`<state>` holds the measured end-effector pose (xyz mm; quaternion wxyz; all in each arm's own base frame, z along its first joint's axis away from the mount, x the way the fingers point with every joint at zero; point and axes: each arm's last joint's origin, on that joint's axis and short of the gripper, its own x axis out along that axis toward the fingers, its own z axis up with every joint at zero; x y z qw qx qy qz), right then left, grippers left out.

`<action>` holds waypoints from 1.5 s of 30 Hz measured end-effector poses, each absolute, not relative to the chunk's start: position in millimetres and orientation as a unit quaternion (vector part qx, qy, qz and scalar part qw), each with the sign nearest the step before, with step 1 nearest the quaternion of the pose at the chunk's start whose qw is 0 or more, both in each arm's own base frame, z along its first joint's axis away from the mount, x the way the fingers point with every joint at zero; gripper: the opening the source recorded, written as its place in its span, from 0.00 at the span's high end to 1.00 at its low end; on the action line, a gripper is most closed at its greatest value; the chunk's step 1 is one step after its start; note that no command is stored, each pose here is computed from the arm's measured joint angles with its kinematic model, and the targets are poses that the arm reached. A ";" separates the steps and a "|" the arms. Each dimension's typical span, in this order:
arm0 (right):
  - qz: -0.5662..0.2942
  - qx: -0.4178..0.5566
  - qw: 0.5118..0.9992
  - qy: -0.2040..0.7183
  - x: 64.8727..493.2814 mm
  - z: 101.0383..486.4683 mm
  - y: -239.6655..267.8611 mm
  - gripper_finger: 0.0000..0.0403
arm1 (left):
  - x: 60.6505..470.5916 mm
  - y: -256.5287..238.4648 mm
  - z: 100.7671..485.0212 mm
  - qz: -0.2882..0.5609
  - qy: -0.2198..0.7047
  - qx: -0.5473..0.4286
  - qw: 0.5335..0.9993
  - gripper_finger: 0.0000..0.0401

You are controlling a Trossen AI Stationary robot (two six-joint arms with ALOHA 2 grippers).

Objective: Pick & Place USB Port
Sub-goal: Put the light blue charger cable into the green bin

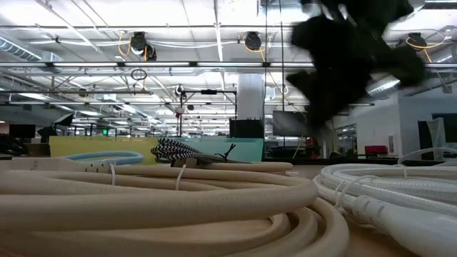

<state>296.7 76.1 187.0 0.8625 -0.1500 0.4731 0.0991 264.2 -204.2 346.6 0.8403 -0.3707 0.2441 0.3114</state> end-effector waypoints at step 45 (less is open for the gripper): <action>-0.236 -0.085 0.820 0.515 442.9 220.1 -159.2 0.96 | 161.1 -135.3 391.2 0.326 0.268 -0.279 0.862 0.98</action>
